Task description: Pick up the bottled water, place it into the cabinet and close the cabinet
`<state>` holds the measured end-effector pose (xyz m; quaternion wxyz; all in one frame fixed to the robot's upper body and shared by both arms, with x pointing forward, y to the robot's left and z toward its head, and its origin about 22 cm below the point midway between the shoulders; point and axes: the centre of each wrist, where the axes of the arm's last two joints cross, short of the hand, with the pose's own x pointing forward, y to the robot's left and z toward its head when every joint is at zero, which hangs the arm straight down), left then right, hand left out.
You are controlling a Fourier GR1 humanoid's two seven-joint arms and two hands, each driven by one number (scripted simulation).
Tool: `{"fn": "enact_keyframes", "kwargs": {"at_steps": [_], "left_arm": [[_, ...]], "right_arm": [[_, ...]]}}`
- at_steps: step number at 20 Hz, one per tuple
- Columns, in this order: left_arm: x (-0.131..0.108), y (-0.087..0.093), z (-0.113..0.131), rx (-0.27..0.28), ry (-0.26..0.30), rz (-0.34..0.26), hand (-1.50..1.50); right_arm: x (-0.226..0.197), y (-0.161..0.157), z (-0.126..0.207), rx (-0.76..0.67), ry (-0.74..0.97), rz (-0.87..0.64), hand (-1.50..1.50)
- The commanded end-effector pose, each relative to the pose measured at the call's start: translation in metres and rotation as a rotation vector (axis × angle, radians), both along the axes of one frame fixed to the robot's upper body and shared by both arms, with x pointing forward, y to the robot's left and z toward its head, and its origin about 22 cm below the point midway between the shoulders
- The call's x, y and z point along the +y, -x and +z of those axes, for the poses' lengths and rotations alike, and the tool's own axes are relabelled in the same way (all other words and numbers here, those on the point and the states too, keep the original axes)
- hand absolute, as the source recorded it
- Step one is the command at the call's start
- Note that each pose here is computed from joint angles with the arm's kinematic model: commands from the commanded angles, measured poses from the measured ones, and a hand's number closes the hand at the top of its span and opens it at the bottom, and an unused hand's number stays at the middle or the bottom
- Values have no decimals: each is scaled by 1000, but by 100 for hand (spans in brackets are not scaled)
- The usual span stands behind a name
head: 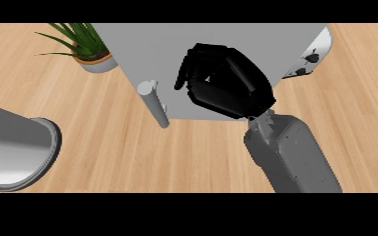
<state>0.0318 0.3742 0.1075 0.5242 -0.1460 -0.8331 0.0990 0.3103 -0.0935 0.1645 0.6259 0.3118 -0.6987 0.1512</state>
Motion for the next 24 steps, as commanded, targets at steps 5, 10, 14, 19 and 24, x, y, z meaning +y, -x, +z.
{"fn": "enact_keyframes", "kwargs": {"at_steps": [5, 10, 14, 19, 24], "left_arm": [[4, 6, 9, -8, 6, 18, -150], [15, -1, 11, -14, -2, -4, -150], [16, -4, 8, 11, 0, -24, -150], [12, -9, 10, -4, 4, -29, -150], [12, -8, 16, -3, 9, -28, -150]], "right_arm": [[-22, -54, -6, -13, 47, 29, 150], [-11, -66, -13, 2, 50, 44, 150], [3, -68, -5, -3, 71, 66, 150], [18, -73, 12, 24, 30, 153, 150], [17, -76, 12, 26, 17, 145, 150]]}}
